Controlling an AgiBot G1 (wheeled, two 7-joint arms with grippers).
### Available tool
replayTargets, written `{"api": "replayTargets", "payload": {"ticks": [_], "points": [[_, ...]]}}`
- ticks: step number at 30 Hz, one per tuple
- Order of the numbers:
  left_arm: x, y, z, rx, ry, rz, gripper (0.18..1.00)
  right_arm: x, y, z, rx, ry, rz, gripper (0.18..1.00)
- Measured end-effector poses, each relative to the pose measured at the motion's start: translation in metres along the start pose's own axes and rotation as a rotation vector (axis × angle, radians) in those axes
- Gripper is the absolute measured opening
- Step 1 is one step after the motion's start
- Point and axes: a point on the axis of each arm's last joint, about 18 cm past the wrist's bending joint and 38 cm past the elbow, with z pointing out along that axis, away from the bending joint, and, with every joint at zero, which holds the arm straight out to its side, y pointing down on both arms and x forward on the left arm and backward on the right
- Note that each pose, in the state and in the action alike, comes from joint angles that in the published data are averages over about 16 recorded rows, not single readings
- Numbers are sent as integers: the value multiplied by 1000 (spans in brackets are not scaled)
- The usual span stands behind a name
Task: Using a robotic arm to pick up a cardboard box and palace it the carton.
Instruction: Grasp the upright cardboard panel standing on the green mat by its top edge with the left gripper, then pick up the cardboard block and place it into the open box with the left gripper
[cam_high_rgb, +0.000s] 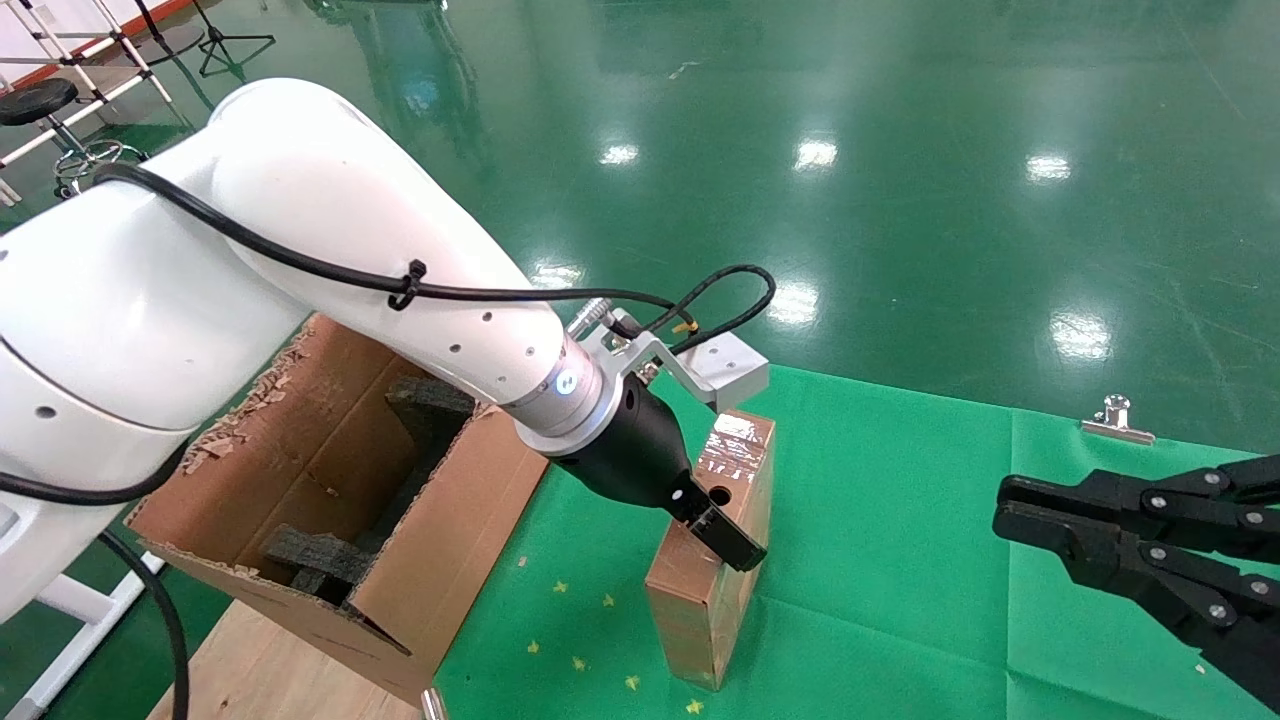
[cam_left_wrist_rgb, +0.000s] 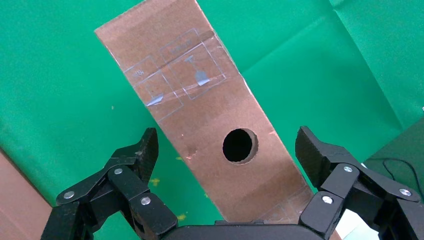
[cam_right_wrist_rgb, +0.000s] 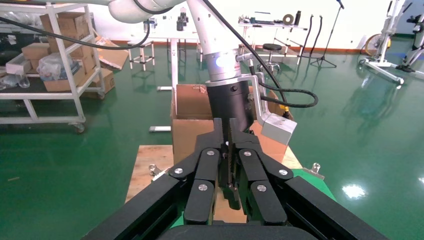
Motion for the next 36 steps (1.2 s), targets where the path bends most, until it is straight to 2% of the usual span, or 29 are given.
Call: {"api": "replayTargets", "payload": {"ticks": [7,13,19,25,31,36], "points": [[0,0,-1,1,1,0,968,0,0,0,0,0,0,260],[0,-1,-1,2,1,0,910,0,0,0,0,0,0,342],[0,-1,-1,3,1,0,819,0,0,0,0,0,0,462],[-3,-3,-7,16,3,6,690,0,0,0,0,0,0,603],[-19,-4,-35,77,9,29,549,0,0,0,0,0,0,744],[-48,-1,-80,170,-14,29,457,0,0,0,0,0,0,845]]}}
